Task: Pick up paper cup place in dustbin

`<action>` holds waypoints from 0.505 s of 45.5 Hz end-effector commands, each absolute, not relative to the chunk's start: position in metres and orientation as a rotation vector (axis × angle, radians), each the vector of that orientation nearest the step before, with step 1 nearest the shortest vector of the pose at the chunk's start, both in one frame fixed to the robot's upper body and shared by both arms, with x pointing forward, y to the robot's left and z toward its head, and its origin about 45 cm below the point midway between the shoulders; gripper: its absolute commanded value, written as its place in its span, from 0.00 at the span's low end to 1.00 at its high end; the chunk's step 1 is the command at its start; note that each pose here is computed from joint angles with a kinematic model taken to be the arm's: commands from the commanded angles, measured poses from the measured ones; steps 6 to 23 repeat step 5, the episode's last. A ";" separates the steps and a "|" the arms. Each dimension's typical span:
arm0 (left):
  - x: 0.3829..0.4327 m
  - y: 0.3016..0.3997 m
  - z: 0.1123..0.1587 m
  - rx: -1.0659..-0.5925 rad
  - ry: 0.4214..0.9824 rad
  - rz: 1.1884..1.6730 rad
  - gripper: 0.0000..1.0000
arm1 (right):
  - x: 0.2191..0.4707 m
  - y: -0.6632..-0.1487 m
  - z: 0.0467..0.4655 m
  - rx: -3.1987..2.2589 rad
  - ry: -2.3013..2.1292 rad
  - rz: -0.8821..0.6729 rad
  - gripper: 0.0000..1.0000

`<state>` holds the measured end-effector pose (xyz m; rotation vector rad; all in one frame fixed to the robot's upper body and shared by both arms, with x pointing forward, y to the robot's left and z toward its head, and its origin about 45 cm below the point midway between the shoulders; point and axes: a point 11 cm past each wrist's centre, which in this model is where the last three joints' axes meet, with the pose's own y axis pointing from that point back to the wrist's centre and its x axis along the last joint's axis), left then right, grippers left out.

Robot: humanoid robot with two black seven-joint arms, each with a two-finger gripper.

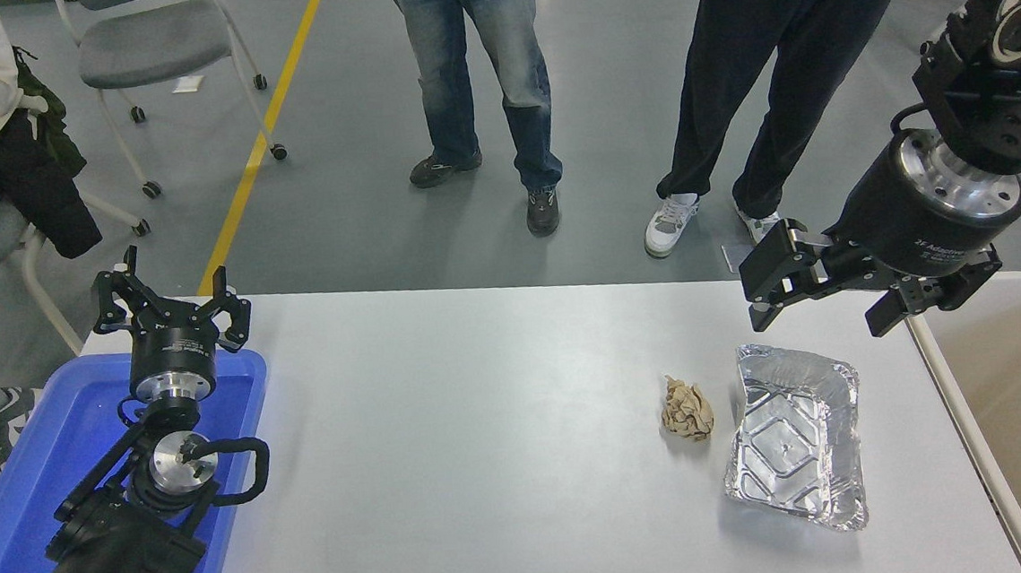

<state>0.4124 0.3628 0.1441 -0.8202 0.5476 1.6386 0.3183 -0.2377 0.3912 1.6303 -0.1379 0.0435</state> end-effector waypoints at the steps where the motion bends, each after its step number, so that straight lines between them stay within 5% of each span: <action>1: 0.4124 0.3631 0.1441 -0.819 0.548 1.639 0.99 | 0.319 -0.235 0.394 1.631 -0.124 0.067 1.00; 23: 0.4124 0.3632 0.1442 -0.820 0.547 1.639 0.99 | 0.318 -0.235 0.394 1.622 -0.115 0.077 1.00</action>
